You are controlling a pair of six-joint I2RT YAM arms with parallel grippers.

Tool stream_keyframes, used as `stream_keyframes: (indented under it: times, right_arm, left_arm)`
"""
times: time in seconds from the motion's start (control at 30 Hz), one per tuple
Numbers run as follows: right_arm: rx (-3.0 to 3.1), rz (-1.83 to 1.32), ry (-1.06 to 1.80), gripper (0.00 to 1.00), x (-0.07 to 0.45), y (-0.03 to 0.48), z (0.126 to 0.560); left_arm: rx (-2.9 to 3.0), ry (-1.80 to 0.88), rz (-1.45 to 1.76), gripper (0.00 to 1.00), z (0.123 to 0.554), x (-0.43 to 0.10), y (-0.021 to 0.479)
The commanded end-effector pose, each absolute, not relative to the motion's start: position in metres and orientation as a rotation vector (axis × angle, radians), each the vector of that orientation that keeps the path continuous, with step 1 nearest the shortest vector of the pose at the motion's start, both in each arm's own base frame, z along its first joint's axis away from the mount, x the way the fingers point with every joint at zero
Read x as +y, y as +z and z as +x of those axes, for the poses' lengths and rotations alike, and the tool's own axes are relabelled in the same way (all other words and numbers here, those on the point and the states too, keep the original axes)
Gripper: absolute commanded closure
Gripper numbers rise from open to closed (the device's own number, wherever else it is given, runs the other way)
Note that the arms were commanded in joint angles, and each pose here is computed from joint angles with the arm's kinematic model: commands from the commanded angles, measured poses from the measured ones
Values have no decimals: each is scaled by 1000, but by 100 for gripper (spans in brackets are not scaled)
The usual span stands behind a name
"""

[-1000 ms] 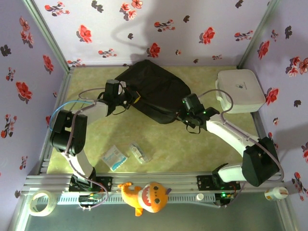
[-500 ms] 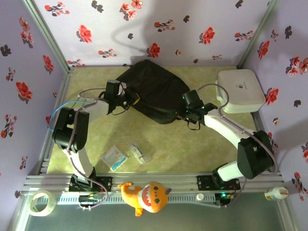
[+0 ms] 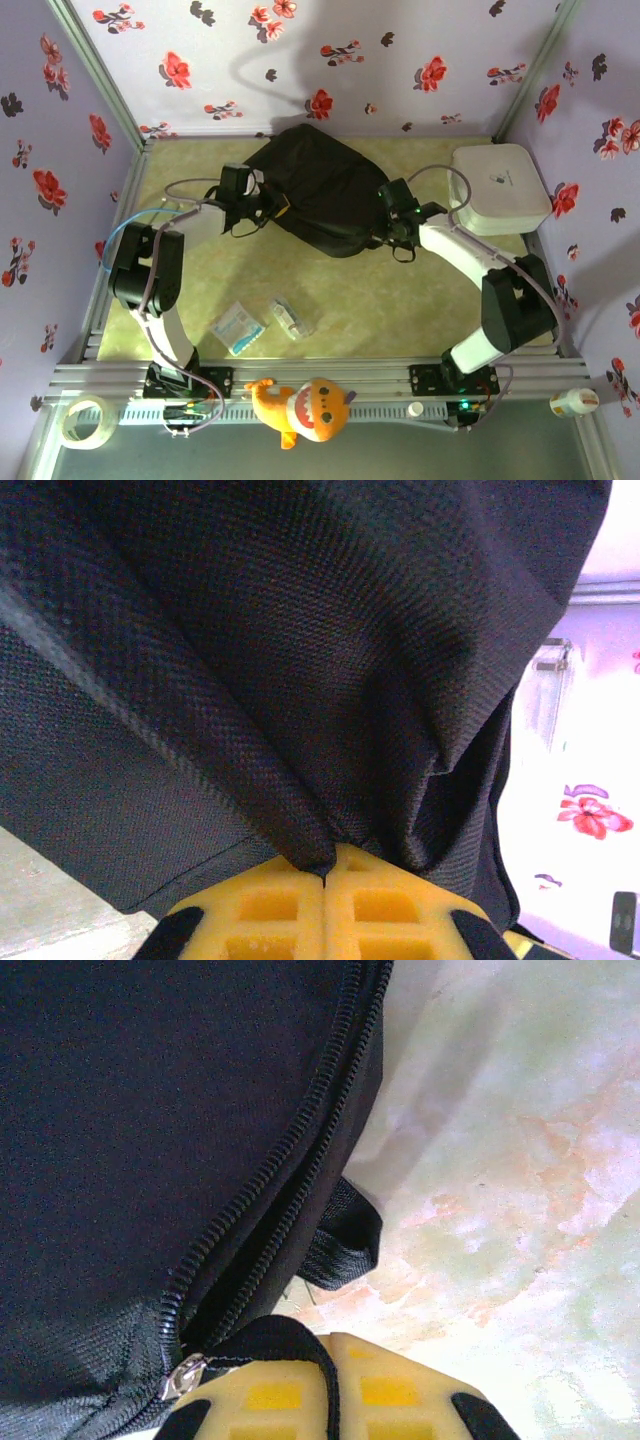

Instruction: Pack books, pencil case, and school supplies into a backpack

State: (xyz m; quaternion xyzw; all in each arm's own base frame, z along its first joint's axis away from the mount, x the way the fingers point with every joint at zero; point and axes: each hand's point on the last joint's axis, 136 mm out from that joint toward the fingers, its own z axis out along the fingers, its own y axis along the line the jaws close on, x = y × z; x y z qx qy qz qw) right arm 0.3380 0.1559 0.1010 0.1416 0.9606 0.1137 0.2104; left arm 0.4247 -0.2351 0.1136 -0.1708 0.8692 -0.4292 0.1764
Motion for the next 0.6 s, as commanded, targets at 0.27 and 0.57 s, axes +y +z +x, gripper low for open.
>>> stream_keyframes:
  times: [0.27, 0.57]
  right_arm:
    - [2679, 134, 624, 100, 219, 113, 350]
    - [2669, -29, 693, 100, 271, 114, 363]
  left_arm:
    - [2445, -1036, -599, 53, 417, -171, 100]
    - [2420, -1123, -704, 39, 368, -200, 103]
